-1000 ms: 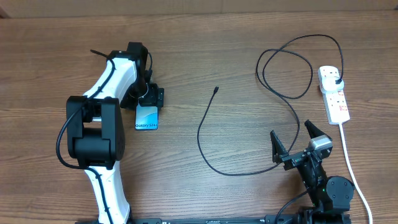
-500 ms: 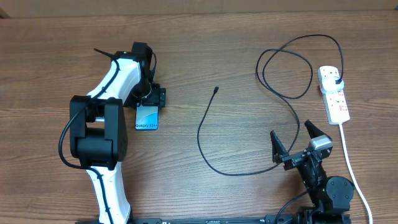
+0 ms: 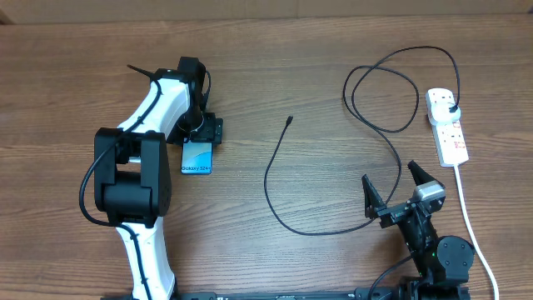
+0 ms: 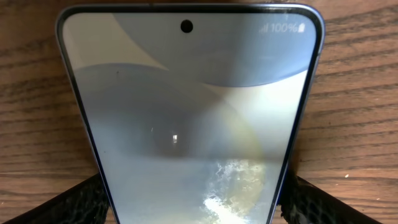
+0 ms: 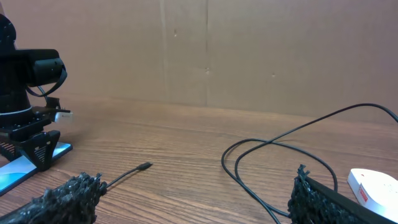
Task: Plug charger to phone and switch on socket
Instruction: 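Close the left gripper on the phone's long edges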
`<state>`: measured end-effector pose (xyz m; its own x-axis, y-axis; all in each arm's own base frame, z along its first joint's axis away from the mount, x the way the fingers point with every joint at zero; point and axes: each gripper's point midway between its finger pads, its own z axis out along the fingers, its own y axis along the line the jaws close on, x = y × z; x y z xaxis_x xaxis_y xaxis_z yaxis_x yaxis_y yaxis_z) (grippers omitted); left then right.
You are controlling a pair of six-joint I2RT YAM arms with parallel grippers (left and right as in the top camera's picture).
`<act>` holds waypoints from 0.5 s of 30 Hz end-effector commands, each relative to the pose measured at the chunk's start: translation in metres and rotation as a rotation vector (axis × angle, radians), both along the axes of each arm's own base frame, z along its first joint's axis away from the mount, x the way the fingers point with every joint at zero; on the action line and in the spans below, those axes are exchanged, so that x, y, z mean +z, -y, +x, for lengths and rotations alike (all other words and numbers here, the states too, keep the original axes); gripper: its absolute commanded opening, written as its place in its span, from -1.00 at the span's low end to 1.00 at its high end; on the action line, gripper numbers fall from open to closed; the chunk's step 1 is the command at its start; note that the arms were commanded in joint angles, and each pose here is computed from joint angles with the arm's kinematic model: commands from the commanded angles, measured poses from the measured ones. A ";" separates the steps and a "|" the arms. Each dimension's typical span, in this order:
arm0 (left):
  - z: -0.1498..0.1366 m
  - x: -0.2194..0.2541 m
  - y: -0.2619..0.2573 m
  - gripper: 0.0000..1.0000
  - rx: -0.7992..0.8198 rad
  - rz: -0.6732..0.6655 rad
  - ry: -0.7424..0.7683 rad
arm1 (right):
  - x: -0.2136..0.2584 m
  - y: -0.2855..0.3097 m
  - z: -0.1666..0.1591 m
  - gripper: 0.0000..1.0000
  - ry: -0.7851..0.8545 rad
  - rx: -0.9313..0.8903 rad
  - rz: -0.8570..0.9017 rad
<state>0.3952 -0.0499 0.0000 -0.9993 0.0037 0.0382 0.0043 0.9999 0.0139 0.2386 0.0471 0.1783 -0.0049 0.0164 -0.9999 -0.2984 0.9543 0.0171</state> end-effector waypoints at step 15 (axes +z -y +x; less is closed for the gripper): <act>-0.009 -0.011 0.006 0.81 0.002 -0.015 -0.034 | -0.001 0.000 0.000 0.99 0.006 -0.001 -0.001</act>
<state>0.3952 -0.0499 0.0000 -0.9993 0.0037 0.0382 0.0043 0.9999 0.0139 0.2386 0.0471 0.1782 -0.0052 0.0164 -0.9999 -0.2984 0.9543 0.0172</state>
